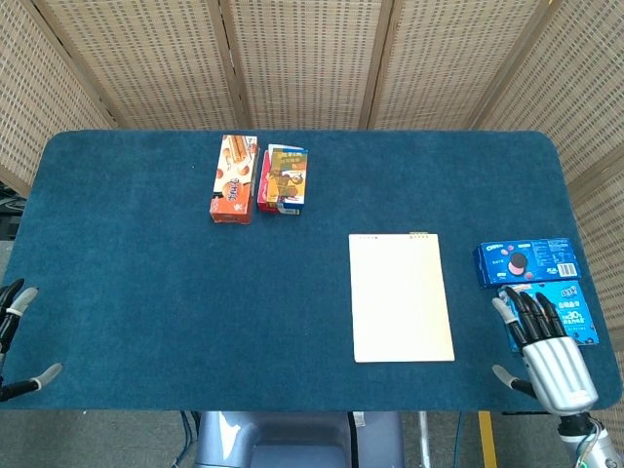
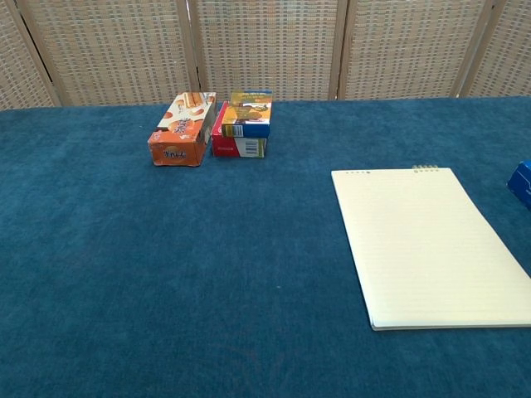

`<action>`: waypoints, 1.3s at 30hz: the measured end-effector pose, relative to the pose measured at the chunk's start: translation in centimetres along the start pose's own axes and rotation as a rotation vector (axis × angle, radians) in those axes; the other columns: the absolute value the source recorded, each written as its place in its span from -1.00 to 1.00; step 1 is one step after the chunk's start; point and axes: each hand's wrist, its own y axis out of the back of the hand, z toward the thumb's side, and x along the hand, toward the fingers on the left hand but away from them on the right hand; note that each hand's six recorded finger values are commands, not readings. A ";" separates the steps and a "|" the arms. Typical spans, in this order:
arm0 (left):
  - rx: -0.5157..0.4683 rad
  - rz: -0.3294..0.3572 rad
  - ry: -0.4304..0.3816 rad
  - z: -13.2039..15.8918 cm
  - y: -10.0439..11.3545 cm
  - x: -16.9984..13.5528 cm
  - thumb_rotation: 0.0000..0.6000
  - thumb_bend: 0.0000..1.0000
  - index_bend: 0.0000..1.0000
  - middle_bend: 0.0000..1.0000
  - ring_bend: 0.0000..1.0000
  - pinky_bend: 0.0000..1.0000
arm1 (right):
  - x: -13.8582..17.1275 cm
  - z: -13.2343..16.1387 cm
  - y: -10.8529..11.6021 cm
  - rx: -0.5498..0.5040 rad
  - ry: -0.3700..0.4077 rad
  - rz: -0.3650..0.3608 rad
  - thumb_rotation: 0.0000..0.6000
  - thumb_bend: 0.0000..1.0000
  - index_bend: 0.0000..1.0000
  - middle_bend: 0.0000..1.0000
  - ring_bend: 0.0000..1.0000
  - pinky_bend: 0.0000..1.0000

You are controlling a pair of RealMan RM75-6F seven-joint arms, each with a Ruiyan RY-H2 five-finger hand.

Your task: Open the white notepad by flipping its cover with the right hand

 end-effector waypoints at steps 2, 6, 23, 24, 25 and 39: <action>0.000 0.001 0.007 -0.1 0.0 0.1 1.00 -1.00 -1.00 -1.00 -1.00 -1.00 | -0.5 0.5 -1.4 0.018 0.037 0.036 1.00 -0.60 -1.00 -1.00 -1.00 -1.00; 0.002 0.002 0.017 -0.2 0.0 0.3 1.00 -1.00 -1.00 -1.00 -1.00 -1.00 | -1.4 1.8 -4.5 0.068 0.129 0.107 1.00 -0.58 -1.00 -1.00 -1.00 -1.00; 0.010 -0.009 0.027 -0.2 -0.3 0.6 1.00 -1.00 -1.00 -1.00 -1.00 -1.00 | -3.0 4.3 -10.4 0.156 0.240 0.210 1.00 -0.27 -1.00 -1.00 -1.00 -1.00; 0.011 -0.012 0.028 -0.2 -0.4 0.6 1.00 -1.00 -1.00 -1.00 -1.00 -1.00 | -3.0 4.3 -10.6 0.161 0.239 0.209 1.00 -0.27 -1.00 -1.00 -1.00 -1.00; 0.011 -0.014 0.029 -0.3 -0.4 0.6 1.00 -1.00 -1.00 -1.00 -1.00 -1.00 | -3.1 4.4 -10.7 0.165 0.239 0.208 1.00 -0.27 -1.00 -1.00 -1.00 -1.00; 0.014 -0.020 0.034 -0.4 -0.6 0.7 1.00 -1.00 -1.00 -1.00 -1.00 -1.00 | -3.6 4.9 -12.6 0.232 0.254 0.212 1.00 -0.20 -1.00 -1.00 -1.00 -1.00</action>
